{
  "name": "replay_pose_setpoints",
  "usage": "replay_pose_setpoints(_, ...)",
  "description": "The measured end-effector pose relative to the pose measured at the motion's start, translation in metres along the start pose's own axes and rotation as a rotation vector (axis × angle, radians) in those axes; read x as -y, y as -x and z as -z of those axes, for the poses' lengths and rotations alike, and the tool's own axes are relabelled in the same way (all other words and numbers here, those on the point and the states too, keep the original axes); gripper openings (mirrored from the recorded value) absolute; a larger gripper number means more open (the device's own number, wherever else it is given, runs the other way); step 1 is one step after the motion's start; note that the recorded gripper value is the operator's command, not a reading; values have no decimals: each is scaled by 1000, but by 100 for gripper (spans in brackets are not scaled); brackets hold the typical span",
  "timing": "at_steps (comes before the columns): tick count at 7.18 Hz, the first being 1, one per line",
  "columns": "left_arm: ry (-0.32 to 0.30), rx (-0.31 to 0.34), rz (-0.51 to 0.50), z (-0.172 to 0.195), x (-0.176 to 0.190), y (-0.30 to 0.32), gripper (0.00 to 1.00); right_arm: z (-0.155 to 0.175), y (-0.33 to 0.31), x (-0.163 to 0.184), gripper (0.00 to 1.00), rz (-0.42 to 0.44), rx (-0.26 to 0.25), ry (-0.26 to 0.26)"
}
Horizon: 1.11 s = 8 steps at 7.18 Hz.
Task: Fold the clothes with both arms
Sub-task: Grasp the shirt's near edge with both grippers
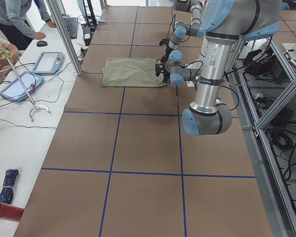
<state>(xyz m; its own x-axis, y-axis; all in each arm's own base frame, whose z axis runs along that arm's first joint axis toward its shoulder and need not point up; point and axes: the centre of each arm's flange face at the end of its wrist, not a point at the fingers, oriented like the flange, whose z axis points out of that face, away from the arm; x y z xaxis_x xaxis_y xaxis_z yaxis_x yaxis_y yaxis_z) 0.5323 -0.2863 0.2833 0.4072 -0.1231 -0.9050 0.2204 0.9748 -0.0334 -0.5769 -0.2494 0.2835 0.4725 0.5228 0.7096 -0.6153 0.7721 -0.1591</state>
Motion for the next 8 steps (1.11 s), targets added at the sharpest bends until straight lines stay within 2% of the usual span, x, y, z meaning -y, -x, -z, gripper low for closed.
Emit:
replay_pose_setpoints(1,0,0,0,0,0,0,0,-1,0,-2,56,3,-1,0)
replay_pose_setpoints(2,0,-1,0,0,0,0,0,-1,0,-4,31,5,-1,-1)
replay_pose_setpoints(3,1,-2,0,1,0,0,0,-2,1,-5,11,8,1,-4)
replay_pose_setpoints(4,1,-3,0,1,0,0,0,-2,1,-6,0,13,1,-5)
replay_pose_setpoints(7,2,-14,-1,6,0,-4,0,2,7,-6,0,7,11,-7)
replay_pose_setpoints(8,1,-27,-4,21,1,-11,0,16,17,1,0,-2,23,-10)
